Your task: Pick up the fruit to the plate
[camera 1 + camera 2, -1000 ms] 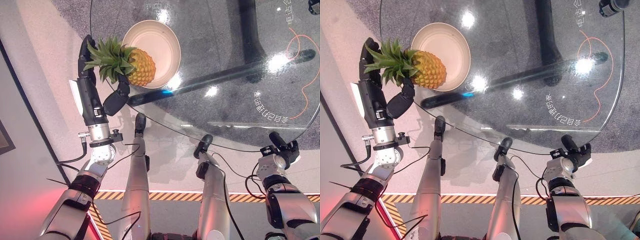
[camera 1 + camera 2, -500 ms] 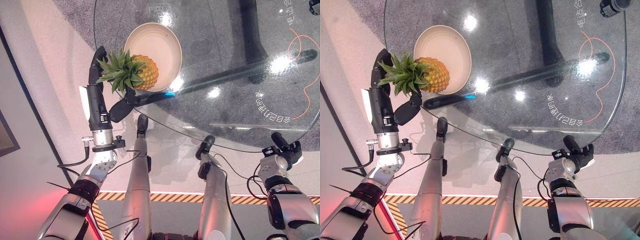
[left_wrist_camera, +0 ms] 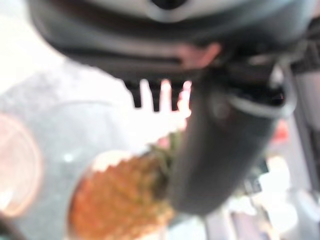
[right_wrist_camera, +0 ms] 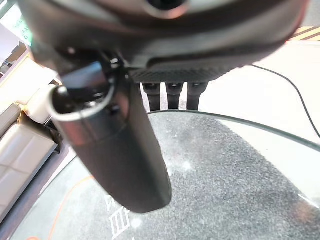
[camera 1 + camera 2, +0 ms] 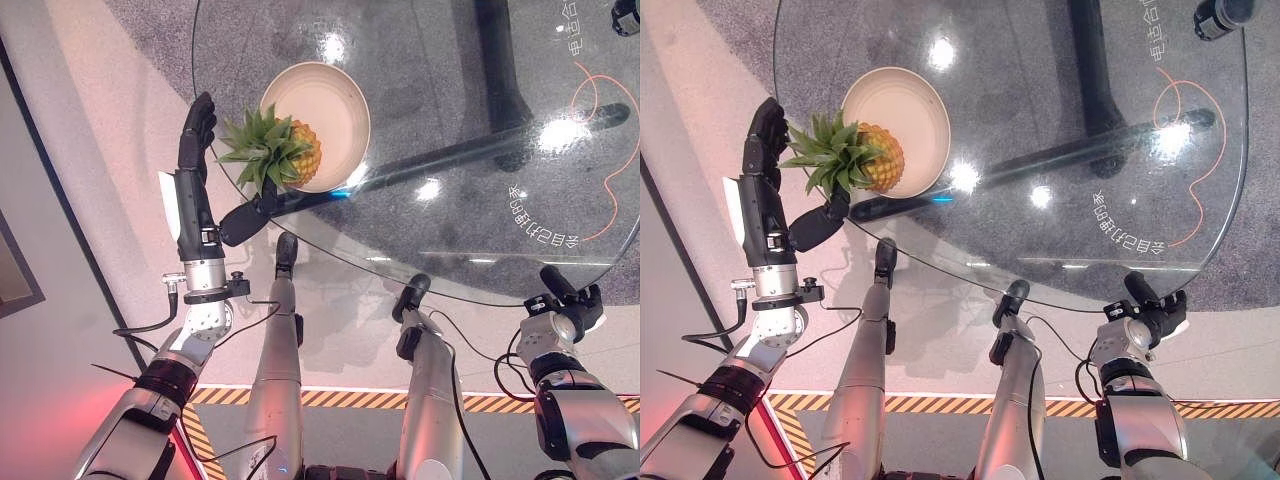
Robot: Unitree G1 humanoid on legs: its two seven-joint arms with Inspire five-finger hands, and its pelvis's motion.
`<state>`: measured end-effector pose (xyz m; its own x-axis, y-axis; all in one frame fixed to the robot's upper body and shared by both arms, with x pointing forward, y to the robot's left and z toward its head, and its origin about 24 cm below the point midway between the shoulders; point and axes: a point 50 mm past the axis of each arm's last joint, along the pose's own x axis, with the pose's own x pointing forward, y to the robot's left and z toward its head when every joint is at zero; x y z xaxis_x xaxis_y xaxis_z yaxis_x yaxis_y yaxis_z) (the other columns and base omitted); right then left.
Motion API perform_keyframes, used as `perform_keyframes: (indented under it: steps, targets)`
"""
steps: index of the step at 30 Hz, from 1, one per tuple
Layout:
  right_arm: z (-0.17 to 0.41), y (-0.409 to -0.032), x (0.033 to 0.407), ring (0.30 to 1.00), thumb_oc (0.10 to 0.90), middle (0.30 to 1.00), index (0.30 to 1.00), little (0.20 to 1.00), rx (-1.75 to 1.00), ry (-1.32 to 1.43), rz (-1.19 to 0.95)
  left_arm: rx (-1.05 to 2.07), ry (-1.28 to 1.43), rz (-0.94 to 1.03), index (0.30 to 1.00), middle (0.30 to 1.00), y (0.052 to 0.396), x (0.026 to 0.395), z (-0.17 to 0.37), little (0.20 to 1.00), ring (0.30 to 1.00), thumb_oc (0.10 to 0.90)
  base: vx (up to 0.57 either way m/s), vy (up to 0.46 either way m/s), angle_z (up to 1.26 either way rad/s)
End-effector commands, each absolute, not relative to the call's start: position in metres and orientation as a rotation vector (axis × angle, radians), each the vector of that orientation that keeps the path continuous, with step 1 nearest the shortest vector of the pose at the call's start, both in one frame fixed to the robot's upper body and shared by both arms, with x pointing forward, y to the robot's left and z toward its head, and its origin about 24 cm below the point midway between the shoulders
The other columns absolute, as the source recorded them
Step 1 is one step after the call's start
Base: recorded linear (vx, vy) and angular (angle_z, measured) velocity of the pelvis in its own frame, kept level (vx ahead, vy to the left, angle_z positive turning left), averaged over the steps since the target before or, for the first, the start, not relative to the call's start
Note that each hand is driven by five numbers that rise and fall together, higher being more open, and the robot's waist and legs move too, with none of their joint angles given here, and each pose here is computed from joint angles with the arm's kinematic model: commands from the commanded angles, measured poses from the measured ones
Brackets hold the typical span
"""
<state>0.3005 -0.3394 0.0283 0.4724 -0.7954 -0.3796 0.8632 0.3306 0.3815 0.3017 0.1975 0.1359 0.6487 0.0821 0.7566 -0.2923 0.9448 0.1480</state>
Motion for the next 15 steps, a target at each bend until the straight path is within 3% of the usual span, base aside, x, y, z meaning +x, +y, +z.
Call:
perform_keyframes:
  steps: [1, 15]
  targets:
    - [0.052, -0.365, 0.294, 0.900, 0.800, 0.900, 0.900, 0.900, 0.533, -0.005, -1.091, 0.190, -1.052, 0.126, 0.900, 0.900, 0.181, 0.291, 0.171, 0.900, 0.900, 0.800, 0.00, 0.000, 0.00]
    - [0.049, -0.367, 0.290, 0.900, 0.800, 0.900, 0.900, 0.900, 0.538, 0.000, -1.102, 0.160, -1.081, 0.109, 0.900, 0.900, 0.180, 0.287, 0.180, 0.900, 0.900, 0.800, 0.00, 0.000, 0.00]
